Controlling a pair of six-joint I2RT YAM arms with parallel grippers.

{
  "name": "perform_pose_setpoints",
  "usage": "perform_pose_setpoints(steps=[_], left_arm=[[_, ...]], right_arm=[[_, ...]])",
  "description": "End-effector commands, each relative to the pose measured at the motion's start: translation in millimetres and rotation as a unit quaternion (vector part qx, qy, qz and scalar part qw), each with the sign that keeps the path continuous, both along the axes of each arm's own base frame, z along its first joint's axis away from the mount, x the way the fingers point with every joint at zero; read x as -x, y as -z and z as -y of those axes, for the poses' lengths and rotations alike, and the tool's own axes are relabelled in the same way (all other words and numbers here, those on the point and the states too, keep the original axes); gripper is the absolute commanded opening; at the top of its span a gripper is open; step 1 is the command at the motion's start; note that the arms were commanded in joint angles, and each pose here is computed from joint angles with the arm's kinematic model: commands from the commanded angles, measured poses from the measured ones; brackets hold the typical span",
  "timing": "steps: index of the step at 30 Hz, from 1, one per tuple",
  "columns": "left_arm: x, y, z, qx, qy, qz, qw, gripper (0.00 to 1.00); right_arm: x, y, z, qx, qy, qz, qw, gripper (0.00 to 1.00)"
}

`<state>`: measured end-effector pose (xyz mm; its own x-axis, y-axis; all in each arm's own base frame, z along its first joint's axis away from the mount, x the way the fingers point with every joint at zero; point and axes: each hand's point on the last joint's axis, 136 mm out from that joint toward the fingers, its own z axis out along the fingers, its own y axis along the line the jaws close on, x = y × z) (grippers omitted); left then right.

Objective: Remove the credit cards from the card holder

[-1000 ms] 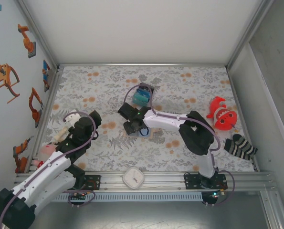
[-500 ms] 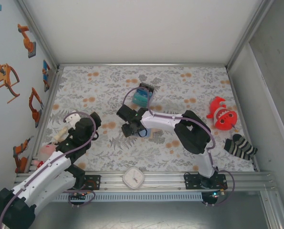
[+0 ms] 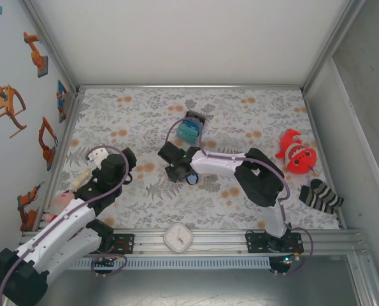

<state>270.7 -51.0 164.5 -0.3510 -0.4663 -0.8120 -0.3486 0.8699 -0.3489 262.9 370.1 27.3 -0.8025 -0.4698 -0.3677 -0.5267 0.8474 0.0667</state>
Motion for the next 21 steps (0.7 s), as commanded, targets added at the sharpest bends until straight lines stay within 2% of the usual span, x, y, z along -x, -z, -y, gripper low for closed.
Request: perform_pose_setpoints(steps=[1, 6, 14, 17, 21], left_arm=[[-5, -14, 8, -0.002, 0.020, 0.000, 1.000, 0.97], [-15, -22, 28, -0.003, 0.065, -0.010, 0.998, 0.97], [-29, -16, 77, -0.002, 0.172, -0.014, 0.985, 0.99], [-31, -8, 96, -0.017, 0.212, -0.025, 0.977, 0.92], [-28, 7, 115, -0.040, 0.242, -0.046, 0.968, 0.89]], right_arm=[[0, -6, 20, 0.021, 0.011, 0.011, 1.000, 0.20], [-7, -22, 35, 0.018, 0.028, 0.035, 0.999, 0.22], [-12, -17, 80, 0.025, 0.080, 0.032, 0.996, 0.32], [-12, -17, 93, 0.018, 0.096, 0.027, 0.995, 0.35], [-15, -24, 107, 0.012, 0.118, 0.032, 0.992, 0.37]])
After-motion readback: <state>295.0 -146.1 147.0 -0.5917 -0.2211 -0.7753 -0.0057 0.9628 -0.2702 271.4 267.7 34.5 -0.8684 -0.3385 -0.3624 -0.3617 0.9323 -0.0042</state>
